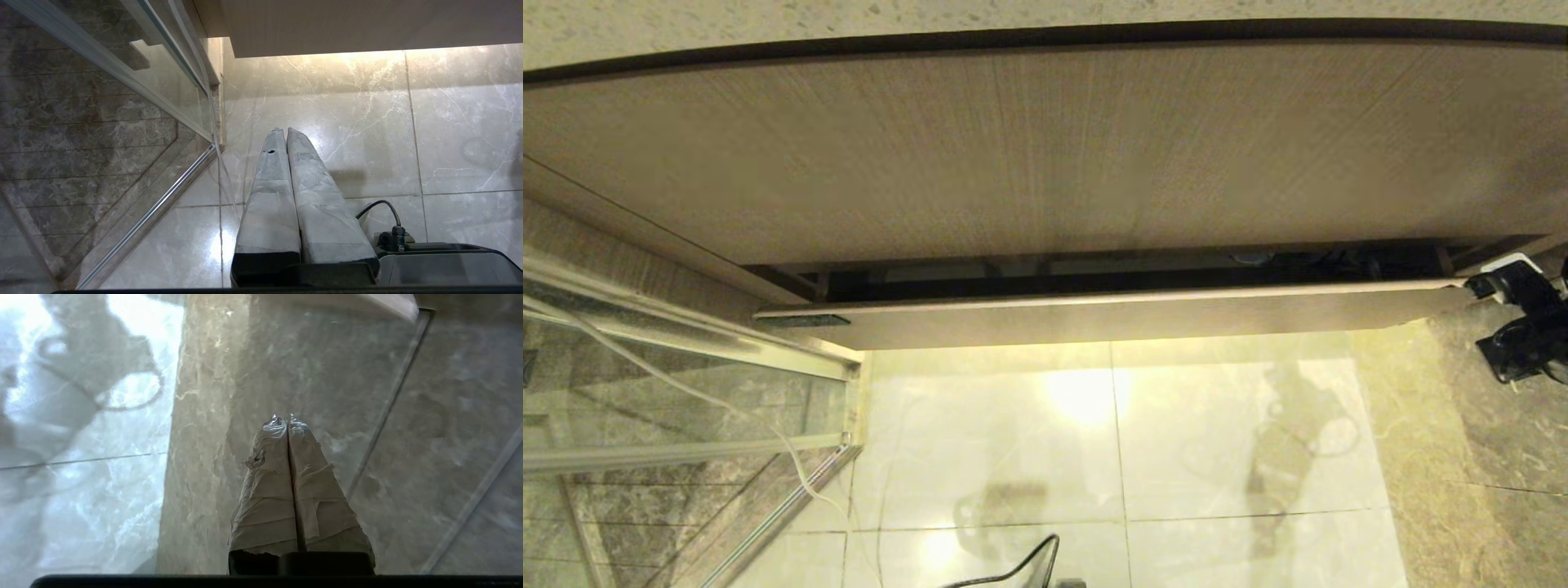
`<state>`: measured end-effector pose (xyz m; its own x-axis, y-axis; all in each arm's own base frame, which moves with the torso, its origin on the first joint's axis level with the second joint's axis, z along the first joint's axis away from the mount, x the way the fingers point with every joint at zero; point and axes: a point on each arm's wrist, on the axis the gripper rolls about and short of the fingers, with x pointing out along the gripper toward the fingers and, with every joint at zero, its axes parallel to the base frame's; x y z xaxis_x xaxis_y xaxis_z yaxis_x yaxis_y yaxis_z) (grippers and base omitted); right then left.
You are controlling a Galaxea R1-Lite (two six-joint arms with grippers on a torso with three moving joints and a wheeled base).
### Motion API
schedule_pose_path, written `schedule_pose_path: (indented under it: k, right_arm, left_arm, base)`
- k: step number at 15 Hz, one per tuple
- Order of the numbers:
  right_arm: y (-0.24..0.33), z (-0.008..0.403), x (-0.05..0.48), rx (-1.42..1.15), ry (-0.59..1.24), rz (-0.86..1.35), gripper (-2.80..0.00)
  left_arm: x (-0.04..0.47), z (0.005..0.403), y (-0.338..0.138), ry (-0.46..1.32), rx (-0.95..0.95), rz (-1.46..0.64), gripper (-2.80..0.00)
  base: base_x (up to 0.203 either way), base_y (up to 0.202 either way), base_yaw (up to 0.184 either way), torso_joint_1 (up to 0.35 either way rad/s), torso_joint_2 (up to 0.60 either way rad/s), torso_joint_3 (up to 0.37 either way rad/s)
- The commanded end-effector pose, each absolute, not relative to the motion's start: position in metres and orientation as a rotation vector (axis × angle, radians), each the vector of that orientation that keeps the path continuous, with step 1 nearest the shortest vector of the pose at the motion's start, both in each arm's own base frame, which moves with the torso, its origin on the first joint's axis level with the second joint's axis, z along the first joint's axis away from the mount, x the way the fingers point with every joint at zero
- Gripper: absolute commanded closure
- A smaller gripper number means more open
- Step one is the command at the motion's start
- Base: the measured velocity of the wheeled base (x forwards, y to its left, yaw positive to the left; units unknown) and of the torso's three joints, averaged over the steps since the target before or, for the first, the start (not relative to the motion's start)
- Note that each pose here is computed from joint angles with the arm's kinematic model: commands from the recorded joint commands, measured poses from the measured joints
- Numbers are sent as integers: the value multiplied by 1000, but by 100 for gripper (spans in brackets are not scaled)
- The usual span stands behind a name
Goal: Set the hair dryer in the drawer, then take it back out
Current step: Close the drawer
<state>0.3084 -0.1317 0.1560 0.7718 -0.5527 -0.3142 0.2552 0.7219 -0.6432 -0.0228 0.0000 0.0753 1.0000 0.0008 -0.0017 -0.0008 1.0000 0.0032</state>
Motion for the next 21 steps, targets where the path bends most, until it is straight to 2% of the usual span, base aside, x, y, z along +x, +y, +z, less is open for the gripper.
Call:
schedule_pose_path:
  k: [1,5,13,21]
  right_arm:
    - [-129,164,303,-624,494,-468,0]
    - [-129,165,303,-630,453,-474,0]
    - [-136,133,323,-624,429,-487,0]
    - [-139,133,338,-581,310,-526,0]
  left_arm:
    - [-23,75,0,2,3,2,0]
    - [-23,75,0,2,3,2,0]
    - [-23,75,0,2,3,1,0]
    - [-23,75,0,2,3,2,0]
  base:
    - [0,0,0,0,0,0]
    - [0,0,0,0,0,0]
    - [0,0,0,0,0,0]
    - [0,0,0,0,0,0]
